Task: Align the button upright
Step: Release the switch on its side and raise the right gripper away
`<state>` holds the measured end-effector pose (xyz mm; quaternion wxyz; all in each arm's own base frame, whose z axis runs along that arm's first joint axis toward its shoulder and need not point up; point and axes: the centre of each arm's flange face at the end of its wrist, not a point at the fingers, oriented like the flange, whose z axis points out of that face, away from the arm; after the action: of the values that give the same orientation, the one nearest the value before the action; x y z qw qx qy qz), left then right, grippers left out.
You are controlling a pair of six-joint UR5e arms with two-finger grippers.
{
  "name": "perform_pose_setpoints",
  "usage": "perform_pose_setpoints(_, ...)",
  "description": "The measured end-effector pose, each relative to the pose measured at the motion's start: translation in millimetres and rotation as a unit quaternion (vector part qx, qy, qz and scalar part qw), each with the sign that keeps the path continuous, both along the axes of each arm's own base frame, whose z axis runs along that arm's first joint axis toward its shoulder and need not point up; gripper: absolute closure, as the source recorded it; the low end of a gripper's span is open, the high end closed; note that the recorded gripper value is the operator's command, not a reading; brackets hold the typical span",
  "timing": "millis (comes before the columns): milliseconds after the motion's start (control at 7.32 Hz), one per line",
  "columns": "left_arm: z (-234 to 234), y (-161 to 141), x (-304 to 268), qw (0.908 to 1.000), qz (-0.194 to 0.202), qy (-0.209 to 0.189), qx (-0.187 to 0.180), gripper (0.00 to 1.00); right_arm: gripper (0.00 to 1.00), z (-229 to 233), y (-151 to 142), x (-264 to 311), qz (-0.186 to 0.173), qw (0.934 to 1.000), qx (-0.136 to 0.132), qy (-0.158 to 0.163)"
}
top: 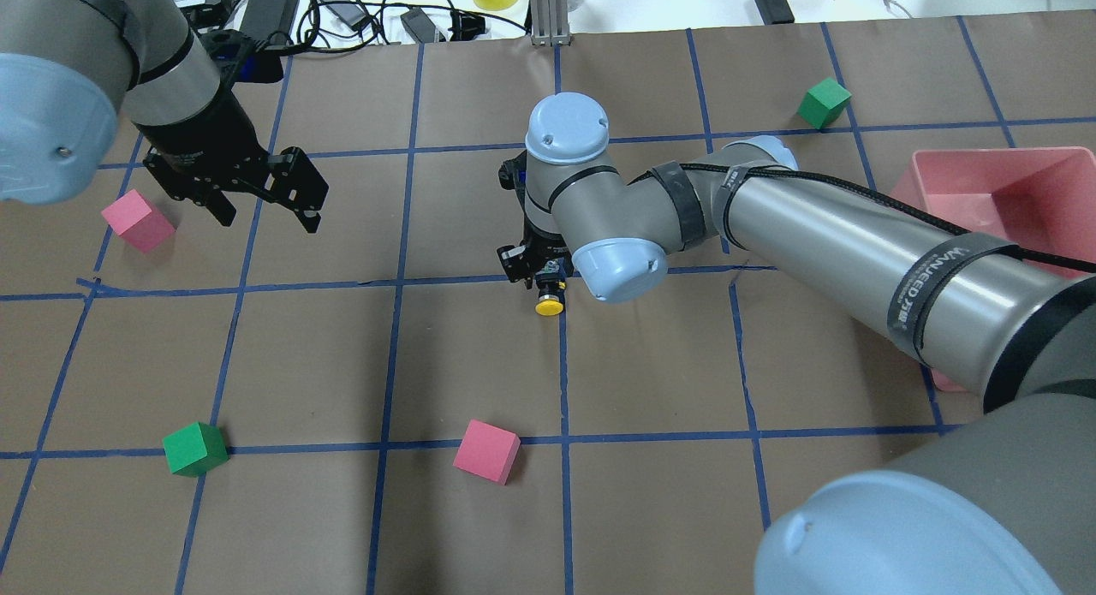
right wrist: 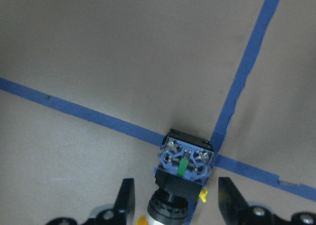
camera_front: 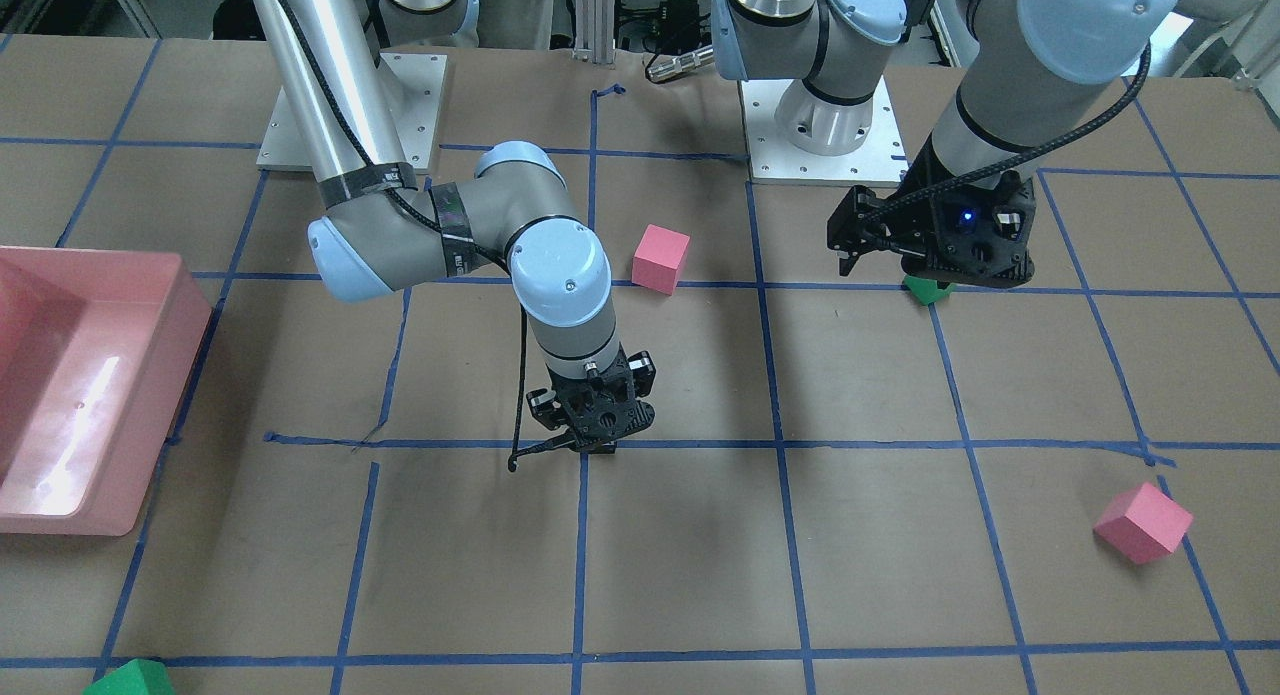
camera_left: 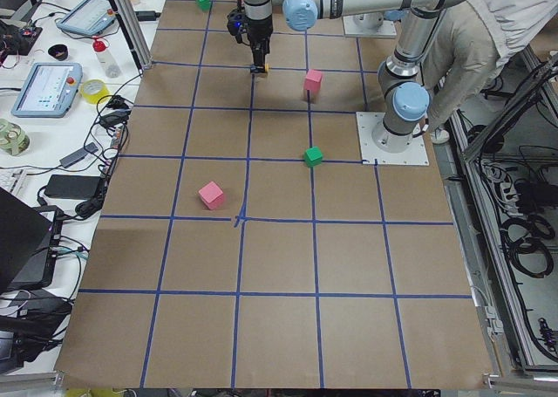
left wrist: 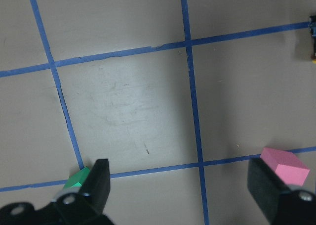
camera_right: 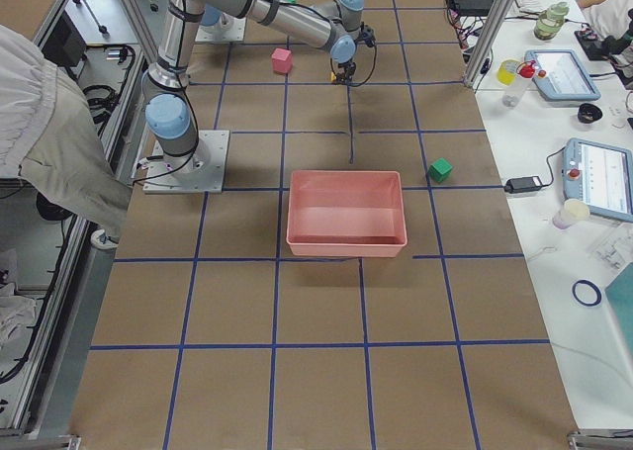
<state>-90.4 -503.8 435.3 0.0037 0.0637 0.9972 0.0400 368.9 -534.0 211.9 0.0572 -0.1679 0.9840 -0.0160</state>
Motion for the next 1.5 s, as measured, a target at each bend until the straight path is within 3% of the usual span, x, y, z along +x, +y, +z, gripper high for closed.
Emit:
perform_pose_setpoints(273,-4.7,0.8,1.2,1.0,-0.001,-0.002,0.004,0.0,0.0,44.0,-2.0,-19.7,-0.012,0.9998,-0.015,-0.002)
perform_pose_setpoints(547,-6.2,0.0,0.2,1.0,0.0,-0.002,0.001,0.0,0.0,107.6,-7.5,-82.9,-0.057,0.9984,-0.001,0.004)
perform_pose_setpoints(957,-13.2,-1.9,-5.3,1.0,0.005,0.006,-0.004,0.0,0.0,201.9,11.8,-159.0,-0.113,0.9935,0.015,0.005)
perform_pose_setpoints(1230,-22.3,-5.5,-7.9,0.9996,0.006,0.01,-0.025,0.0,0.0,255.3,22.1,-203.5,-0.148,0.9889,0.015,0.009)
perform_pose_setpoints(1504,-34.7,-9.8,-13.9,0.9976,-0.004,0.03,-0.062,0.0,0.0,272.4,26.4,-221.4,-0.152,0.988,0.017,0.019)
